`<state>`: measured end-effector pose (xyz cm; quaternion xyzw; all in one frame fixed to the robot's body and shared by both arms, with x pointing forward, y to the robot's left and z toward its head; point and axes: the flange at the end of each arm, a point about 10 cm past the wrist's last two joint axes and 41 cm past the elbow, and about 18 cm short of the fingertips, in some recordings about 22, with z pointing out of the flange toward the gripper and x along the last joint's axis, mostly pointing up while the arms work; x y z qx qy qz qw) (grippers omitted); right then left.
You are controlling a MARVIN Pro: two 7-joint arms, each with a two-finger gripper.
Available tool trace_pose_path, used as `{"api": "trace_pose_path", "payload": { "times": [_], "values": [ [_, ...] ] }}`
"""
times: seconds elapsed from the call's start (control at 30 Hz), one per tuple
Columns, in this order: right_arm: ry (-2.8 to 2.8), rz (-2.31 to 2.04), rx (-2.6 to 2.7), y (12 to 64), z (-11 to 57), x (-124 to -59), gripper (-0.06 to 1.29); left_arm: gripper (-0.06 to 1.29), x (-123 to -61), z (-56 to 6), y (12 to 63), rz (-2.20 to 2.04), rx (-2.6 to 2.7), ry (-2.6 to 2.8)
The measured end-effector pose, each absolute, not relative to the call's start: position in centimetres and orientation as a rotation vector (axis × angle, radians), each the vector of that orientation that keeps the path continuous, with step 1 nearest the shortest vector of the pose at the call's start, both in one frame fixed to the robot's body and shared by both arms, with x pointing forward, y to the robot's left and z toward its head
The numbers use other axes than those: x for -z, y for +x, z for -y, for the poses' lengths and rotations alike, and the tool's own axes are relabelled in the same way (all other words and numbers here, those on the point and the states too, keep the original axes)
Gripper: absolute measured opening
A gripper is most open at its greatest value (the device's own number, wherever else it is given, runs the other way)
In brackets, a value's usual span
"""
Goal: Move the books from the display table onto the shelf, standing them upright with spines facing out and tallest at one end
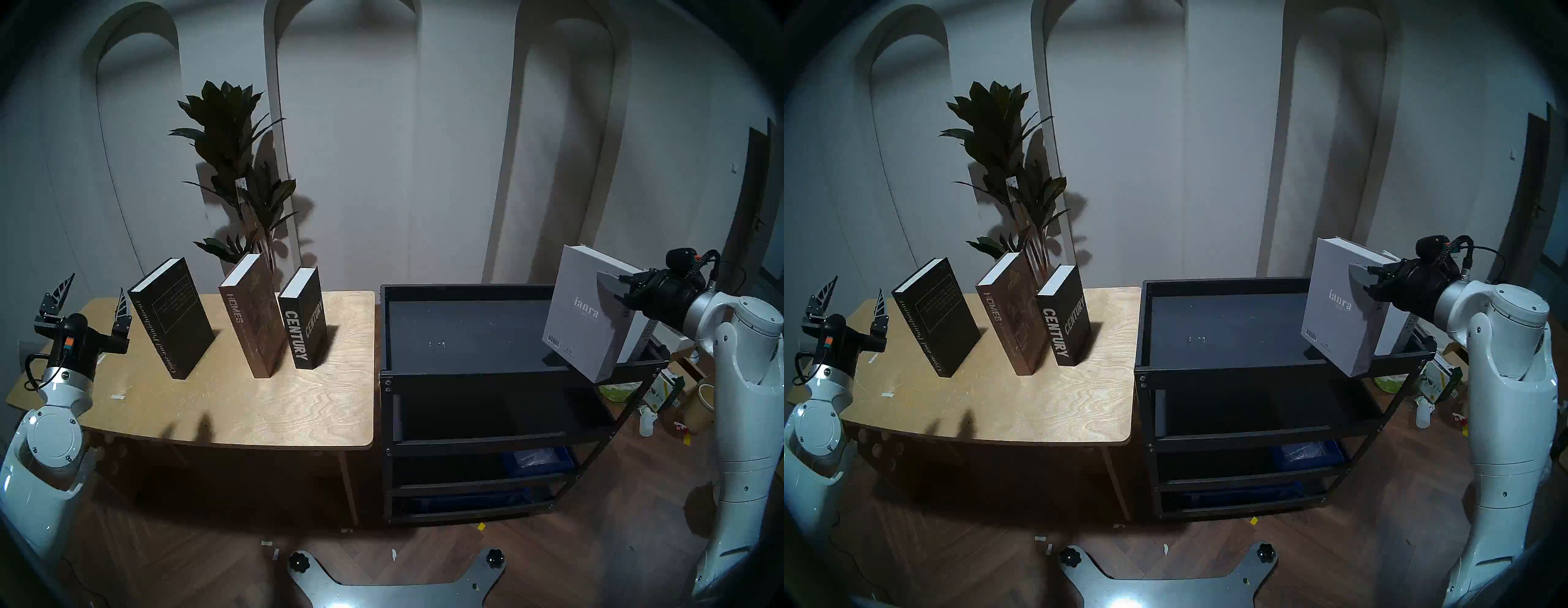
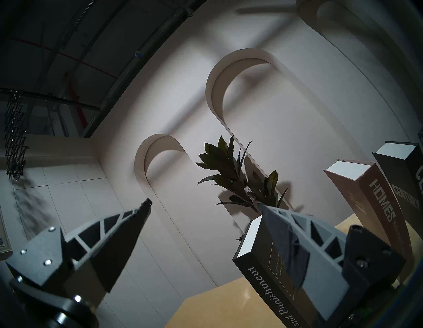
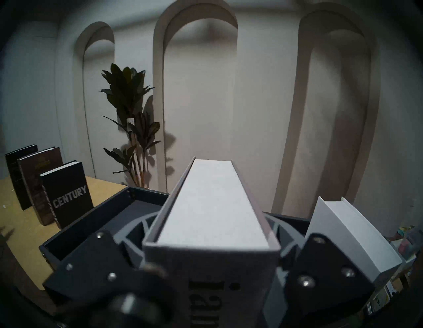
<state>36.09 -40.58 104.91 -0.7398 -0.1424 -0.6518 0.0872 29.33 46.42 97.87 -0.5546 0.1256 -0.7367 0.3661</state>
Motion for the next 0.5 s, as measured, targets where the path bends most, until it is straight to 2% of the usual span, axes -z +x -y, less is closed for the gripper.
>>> {"api": "trace_pose_path", "payload": {
  "times": [0.5],
  "values": [
    [-2.182, 0.499, 2.014, 38.9, 43.8, -104.6, 0.6, 1.25, -97.9, -46.4, 29.3, -0.323, 1.894, -1.425]
  ]
}}
